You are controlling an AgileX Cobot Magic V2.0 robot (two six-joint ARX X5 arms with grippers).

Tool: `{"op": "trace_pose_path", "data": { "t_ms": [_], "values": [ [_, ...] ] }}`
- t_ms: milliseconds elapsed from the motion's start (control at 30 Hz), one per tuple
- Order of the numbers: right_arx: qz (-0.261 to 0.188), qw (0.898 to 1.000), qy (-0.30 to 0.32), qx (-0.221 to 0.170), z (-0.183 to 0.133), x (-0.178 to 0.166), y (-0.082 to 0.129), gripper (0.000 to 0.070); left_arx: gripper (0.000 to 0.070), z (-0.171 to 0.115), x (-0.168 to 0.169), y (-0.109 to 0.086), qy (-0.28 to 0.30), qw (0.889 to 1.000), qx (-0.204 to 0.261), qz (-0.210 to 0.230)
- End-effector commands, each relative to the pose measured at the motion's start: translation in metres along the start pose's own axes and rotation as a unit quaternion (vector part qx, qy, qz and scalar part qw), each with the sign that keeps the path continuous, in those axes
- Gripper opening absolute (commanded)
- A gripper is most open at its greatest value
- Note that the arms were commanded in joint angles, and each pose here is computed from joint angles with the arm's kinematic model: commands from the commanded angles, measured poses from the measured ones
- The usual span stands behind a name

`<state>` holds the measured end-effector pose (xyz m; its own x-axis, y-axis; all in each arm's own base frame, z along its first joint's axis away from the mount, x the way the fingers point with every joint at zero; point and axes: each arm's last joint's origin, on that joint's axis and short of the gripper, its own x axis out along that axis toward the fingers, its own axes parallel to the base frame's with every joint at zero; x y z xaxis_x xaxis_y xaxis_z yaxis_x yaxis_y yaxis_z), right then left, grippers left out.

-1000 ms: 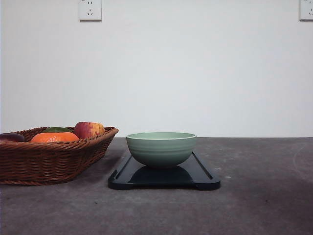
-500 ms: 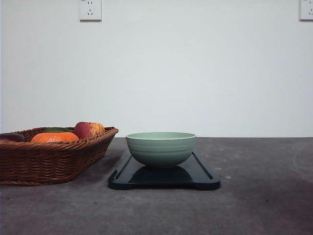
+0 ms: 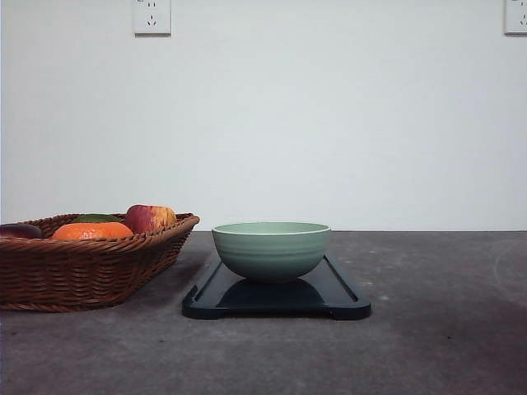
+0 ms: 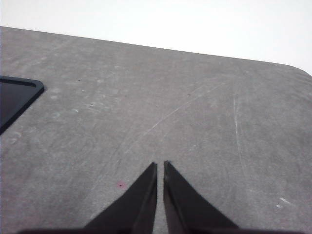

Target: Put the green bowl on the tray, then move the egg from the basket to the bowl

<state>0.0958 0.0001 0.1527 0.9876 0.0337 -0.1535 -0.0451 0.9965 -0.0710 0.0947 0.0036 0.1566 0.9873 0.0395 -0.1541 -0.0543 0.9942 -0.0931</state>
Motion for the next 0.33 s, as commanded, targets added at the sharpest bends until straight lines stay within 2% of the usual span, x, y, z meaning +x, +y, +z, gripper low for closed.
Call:
{"op": "trace_pose_path", "data": {
  "t_ms": [0,300],
  "values": [
    [-0.001,1.000,-0.003,0.003,-0.0003,0.0003,0.0001,0.0016,0.0000,-0.0065,0.0018,0.0008,0.011,1.000,-0.002,0.002],
    [-0.001,1.000,-0.003,0.003,-0.0003,0.0003,0.0001,0.0016,0.0000,-0.0065,0.0018,0.0008,0.011,1.000,-0.002,0.002]
  ]
}}
